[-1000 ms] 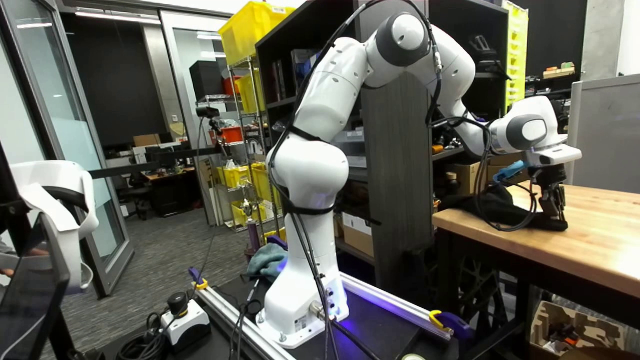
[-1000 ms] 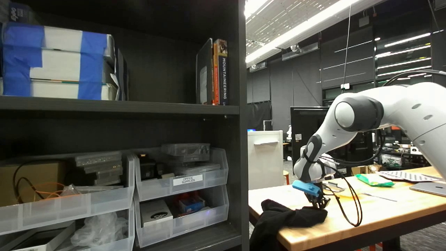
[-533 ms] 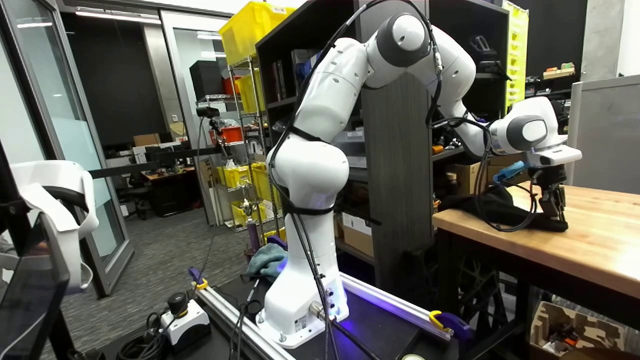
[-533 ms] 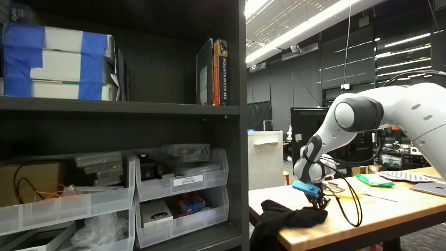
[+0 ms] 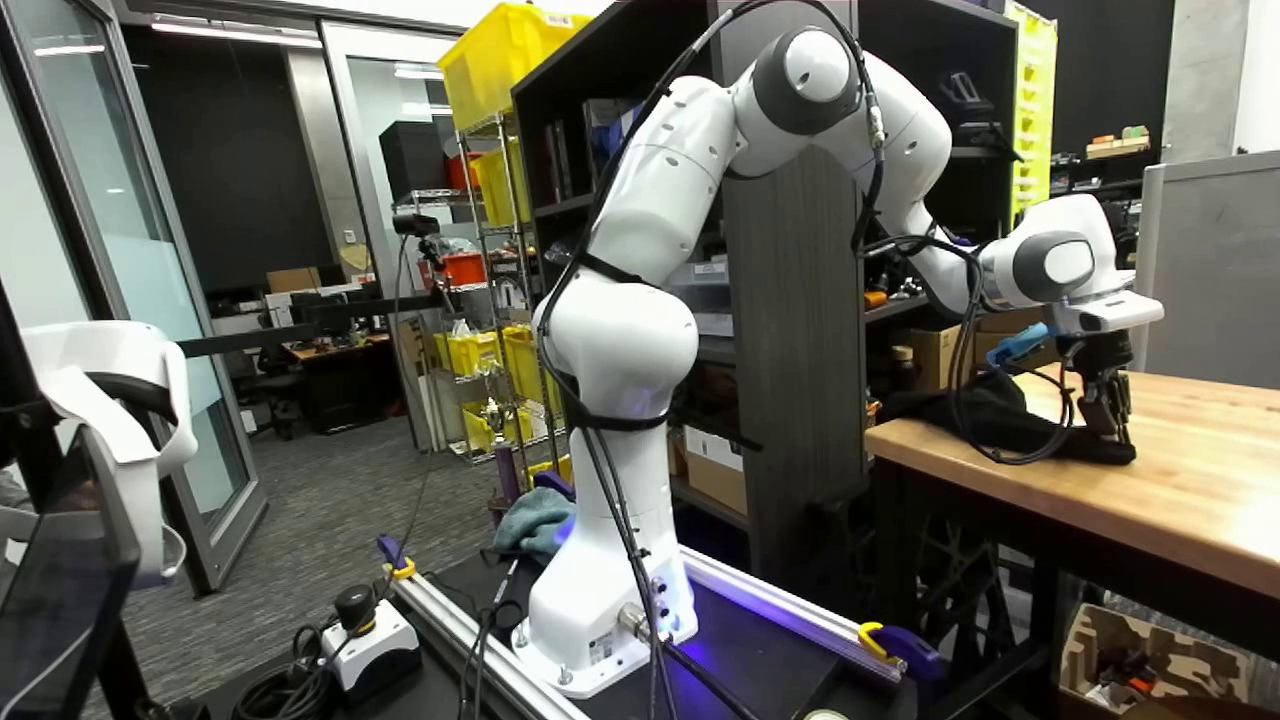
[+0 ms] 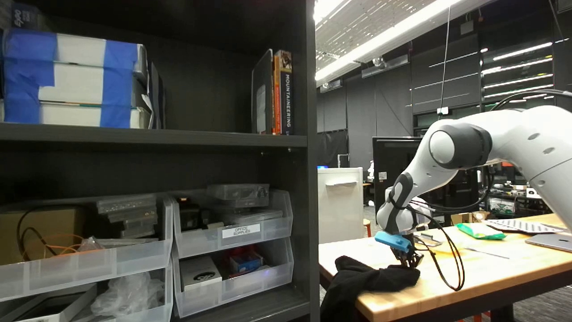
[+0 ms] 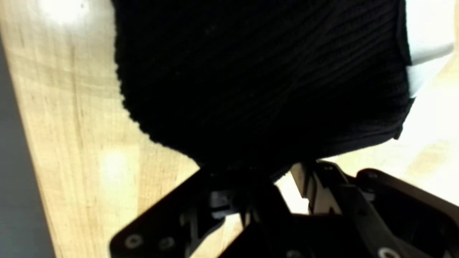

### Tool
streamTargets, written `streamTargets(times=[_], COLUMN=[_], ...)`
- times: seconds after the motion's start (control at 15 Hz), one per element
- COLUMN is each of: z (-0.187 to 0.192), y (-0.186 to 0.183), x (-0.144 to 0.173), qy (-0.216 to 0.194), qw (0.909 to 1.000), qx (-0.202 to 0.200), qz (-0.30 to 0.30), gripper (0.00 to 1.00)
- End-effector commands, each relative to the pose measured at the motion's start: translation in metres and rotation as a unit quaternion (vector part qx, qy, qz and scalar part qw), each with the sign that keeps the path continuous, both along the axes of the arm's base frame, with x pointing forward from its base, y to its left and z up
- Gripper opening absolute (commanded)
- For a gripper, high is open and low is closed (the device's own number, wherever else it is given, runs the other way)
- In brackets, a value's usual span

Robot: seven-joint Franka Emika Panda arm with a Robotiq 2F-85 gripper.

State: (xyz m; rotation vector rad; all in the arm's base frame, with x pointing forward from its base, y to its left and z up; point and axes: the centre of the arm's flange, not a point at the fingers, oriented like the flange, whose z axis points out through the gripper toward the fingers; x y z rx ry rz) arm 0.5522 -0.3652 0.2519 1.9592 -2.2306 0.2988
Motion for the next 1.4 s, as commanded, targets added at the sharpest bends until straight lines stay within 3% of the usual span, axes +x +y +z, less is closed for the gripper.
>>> streamTargets(times=[0.0, 0.07, 0.2, 0.53, 0.67, 0.73, 0.87, 1.33], z=[0.000, 0.002, 0.002, -0.002, -0.003, -0.004, -0.005, 0.002], y=[0.000, -0.001, -0.001, 0.000, -0.002, -0.003, -0.005, -0.012], x=[0.000, 0.001, 0.002, 0.001, 0.001, 0.001, 0.001, 0.002], qy=[-0.002, -0.002, -0.004, -0.001, -0.002, -0.004, -0.005, -0.019], qw=[1.0000, 1.0000, 1.0000, 0.9999, 0.9999, 0.9999, 0.9999, 0.9995], qx=[-0.001, -0.003, -0.005, -0.009, -0.008, -0.008, -0.006, -0.004], qz=[0.000, -0.002, -0.003, -0.007, -0.009, -0.011, -0.014, -0.027], gripper=[0.53, 0.53, 0.63, 0.95, 1.00, 0.66, 0.68, 0.16])
